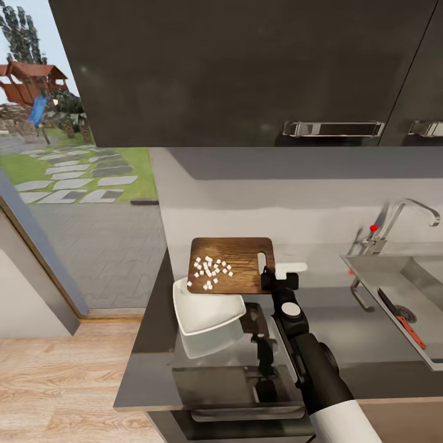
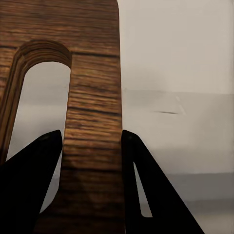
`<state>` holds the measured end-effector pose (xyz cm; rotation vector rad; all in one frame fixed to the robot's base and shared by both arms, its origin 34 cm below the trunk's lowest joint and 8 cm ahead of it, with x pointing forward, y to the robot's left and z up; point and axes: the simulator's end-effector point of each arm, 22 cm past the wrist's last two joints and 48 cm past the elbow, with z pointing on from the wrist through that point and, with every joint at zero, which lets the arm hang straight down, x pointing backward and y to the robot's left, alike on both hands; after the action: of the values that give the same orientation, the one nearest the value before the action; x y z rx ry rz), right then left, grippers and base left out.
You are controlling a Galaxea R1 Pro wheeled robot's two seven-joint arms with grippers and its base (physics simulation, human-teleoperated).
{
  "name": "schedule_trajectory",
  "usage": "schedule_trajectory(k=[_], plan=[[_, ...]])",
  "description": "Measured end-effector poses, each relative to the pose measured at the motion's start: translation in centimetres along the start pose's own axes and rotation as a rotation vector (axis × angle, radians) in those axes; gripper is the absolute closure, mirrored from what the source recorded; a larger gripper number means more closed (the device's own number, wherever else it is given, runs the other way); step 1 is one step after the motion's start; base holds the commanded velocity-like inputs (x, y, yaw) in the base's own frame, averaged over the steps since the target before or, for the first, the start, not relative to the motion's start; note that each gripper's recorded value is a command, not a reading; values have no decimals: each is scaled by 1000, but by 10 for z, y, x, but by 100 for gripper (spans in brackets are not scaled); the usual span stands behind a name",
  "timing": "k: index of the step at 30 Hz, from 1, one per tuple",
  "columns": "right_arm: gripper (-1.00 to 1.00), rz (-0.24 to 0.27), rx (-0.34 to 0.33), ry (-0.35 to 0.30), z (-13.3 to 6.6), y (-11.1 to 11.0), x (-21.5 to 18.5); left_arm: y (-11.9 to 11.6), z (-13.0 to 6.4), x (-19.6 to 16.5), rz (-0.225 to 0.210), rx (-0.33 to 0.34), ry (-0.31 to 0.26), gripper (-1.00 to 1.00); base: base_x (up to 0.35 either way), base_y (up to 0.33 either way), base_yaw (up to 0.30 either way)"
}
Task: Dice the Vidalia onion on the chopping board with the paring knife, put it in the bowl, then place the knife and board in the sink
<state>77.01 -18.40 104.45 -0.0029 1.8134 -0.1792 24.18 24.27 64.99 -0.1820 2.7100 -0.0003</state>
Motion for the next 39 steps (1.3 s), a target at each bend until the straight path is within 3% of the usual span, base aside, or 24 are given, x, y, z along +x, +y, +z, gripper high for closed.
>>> schedule_trajectory(k=[39], plan=[[100, -23, 2, -53, 4, 3, 4, 0, 0, 0, 1, 0, -1, -100, 16, 10, 0]])
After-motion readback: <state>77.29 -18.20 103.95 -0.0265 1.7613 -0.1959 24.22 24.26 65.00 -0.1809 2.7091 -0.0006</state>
